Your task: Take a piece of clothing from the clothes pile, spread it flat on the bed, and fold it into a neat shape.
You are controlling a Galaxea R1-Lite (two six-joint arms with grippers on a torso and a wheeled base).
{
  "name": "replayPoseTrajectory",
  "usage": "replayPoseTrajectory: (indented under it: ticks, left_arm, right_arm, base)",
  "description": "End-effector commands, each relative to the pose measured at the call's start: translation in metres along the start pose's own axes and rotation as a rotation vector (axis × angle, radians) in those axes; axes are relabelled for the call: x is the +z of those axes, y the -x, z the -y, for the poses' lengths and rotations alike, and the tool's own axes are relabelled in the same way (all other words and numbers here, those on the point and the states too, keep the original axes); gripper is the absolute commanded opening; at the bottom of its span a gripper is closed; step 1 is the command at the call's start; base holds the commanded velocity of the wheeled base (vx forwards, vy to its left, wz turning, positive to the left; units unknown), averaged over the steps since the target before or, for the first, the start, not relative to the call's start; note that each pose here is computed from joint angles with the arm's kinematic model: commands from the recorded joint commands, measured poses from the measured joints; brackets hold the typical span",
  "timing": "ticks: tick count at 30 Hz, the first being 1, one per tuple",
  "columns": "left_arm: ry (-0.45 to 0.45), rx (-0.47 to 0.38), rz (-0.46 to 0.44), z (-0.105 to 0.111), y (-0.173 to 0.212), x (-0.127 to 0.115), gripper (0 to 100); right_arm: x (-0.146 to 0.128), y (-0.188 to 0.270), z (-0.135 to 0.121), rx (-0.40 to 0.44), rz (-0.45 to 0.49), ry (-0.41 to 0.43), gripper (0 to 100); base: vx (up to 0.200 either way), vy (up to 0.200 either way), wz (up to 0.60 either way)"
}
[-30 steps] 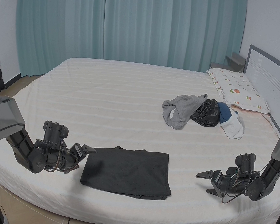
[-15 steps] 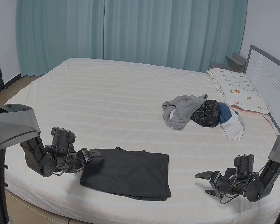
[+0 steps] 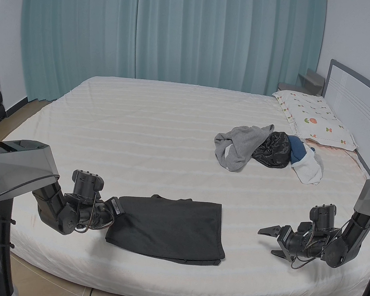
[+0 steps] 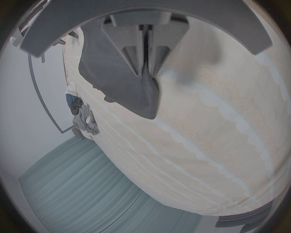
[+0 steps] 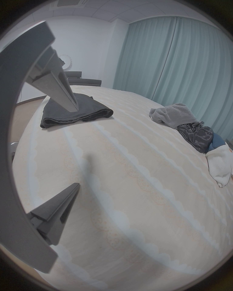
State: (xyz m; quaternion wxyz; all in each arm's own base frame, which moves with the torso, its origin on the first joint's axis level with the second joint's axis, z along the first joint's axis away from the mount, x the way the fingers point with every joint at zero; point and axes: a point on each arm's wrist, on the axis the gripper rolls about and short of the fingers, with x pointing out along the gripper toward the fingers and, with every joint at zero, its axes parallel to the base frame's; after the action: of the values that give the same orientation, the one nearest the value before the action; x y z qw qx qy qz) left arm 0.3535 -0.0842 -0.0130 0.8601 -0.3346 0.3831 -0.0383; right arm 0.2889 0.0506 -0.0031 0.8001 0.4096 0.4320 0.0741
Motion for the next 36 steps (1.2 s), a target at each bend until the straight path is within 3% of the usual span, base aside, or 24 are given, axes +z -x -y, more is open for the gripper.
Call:
replayPoseTrajectory:
  ticks: [1,27,36]
  left_arm:
    - [0.014,0.021,0.016,-0.001,0.0,0.0,0]
    - [0.12,0.027,0.043,0.004,0.009,-0.003,0]
    - [0.123,0.028,0.045,0.004,0.012,-0.003,0]
  right_arm:
    - [0.001,0.0,0.0,0.001,0.001,-0.011,100]
    - [0.001,-0.002,0.001,-0.001,0.001,-0.041,100]
    - [0.0,-0.002,0.0,-0.001,-0.003,-0.039,100]
  base:
    - [0.0,0.0,0.0]
    - [0.0,0.0,0.0]
    - [0.0,0.2,0.0]
